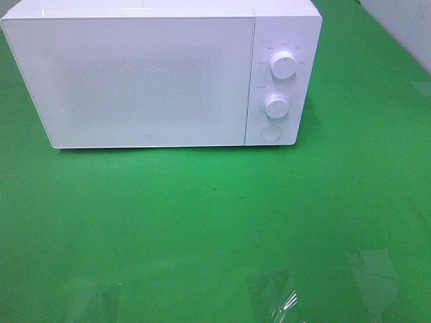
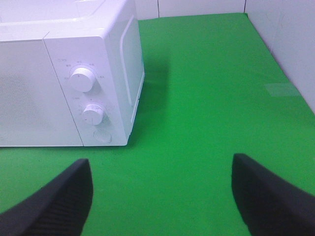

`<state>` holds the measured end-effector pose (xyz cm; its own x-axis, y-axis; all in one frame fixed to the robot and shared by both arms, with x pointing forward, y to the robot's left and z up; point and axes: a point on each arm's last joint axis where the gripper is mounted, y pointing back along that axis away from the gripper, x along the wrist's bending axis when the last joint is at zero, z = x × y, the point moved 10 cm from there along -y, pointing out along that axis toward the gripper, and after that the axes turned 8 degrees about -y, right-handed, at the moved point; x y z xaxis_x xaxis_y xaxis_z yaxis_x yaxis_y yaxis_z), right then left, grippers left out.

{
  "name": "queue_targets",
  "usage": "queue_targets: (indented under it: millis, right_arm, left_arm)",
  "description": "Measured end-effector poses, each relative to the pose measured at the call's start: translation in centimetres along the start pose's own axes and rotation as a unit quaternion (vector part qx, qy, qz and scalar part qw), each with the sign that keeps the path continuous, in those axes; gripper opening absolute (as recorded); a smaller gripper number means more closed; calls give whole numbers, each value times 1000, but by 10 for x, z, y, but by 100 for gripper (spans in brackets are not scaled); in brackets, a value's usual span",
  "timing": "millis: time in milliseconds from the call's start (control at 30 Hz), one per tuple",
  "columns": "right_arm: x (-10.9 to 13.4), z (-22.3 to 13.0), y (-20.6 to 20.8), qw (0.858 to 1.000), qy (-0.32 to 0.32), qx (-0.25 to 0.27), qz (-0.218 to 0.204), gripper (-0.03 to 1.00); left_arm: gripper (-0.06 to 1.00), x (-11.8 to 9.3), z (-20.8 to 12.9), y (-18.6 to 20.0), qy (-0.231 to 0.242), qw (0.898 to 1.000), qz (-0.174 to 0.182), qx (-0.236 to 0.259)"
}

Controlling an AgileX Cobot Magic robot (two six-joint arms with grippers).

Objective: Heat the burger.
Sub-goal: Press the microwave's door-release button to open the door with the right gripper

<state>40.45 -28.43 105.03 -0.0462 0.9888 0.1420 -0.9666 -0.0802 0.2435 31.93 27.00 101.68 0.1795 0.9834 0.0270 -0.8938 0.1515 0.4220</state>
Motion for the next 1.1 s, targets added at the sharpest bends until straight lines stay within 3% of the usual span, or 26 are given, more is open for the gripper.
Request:
queue_targets:
  millis: [633,1100]
  right_arm:
    - [-6,-8,-69,999,-29,37,-15,75]
    - [-15,-15,-110,998,-27,-57,-16,72]
  left_arm:
    - [87,0,0,0,0,1000,0,0]
    - [87,0,0,0,0,1000,0,0]
